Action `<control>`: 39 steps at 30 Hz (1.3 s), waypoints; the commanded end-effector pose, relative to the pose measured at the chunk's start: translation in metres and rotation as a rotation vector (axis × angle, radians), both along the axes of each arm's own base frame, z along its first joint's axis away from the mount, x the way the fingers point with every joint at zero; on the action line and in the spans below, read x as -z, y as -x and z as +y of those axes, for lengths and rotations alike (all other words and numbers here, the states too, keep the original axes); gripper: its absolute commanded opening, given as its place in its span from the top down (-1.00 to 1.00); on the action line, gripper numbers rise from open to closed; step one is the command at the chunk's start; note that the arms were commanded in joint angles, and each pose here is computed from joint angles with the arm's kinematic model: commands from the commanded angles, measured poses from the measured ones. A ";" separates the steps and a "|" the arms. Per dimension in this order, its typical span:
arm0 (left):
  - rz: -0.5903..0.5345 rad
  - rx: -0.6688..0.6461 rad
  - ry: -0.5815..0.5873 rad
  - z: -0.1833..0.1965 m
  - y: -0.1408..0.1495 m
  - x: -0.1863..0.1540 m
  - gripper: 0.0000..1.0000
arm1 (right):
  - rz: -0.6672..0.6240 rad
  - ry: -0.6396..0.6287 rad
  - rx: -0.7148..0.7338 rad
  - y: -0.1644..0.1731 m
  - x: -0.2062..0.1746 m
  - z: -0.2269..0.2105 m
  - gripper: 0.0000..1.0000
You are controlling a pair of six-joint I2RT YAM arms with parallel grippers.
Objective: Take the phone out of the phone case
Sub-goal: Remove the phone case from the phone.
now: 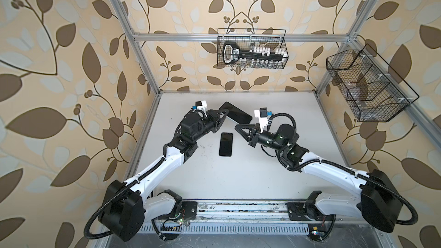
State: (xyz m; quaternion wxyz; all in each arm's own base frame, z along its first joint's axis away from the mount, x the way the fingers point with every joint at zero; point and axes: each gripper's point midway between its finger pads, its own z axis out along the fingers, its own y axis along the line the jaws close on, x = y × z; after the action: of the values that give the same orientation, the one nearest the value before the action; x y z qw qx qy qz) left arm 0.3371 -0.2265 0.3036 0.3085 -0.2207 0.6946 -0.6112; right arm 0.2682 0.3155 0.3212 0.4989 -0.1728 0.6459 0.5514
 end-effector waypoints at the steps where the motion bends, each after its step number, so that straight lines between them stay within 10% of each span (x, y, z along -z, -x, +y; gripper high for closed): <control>1: -0.099 0.036 0.025 -0.006 0.007 -0.030 1.00 | -0.068 -0.066 0.003 0.003 -0.031 -0.007 0.71; 22: -0.292 0.093 0.069 -0.013 -0.001 -0.077 1.00 | 0.473 -0.212 0.095 0.003 0.020 -0.079 -0.62; 39: -0.368 0.177 0.127 -0.021 0.011 -0.091 1.00 | 0.408 -0.280 -0.018 -0.021 0.009 -0.044 -0.29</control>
State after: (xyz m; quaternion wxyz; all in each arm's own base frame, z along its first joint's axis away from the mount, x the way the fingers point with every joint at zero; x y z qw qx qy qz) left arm 0.3377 -0.2507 0.3368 0.3198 -0.1152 0.6648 -0.6652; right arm 0.2900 0.2670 0.2807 0.3507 0.0295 0.6860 0.6368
